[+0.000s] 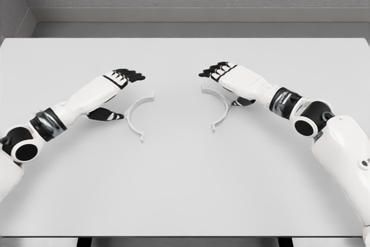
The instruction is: Assemble PVC drainage pipe clamps
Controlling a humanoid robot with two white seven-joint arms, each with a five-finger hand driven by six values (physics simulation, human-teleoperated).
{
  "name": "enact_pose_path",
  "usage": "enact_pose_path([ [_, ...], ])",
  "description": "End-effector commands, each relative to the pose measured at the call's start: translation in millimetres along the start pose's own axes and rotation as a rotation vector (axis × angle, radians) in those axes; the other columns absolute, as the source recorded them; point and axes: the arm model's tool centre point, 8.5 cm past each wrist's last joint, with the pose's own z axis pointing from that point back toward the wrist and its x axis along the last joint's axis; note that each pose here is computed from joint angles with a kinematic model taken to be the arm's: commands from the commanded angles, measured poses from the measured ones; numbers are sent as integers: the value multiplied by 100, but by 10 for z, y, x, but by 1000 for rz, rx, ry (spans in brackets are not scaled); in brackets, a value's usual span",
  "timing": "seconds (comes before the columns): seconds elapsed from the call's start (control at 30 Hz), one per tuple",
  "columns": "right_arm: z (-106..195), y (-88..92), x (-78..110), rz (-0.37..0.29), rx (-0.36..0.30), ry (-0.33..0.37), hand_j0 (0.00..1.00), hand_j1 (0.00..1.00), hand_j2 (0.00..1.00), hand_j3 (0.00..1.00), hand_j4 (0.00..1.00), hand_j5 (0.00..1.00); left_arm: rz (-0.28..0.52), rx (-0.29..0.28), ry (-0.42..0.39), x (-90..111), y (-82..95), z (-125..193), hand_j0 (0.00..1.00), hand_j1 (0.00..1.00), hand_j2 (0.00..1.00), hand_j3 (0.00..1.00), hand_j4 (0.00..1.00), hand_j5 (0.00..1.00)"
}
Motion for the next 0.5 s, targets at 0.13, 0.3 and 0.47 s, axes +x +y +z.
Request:
enact_pose_path([
  [0.13,-55,-20,59,-2,-6,-16,100,100,100,100,100,100,9,-3,-10,36,-45,-35,100,100,100,100,100,100],
  [0.3,-82,-57,106,4,-14,-28,100,100,100,100,100,100,12,-7,-10,39,-63,-30,100,100,100,100,100,100],
  [0.47,-114,-65,131,8,-11,-34,100,100,100,100,100,100,15,-13,-12,49,-88,-31,100,100,100,100,100,100],
])
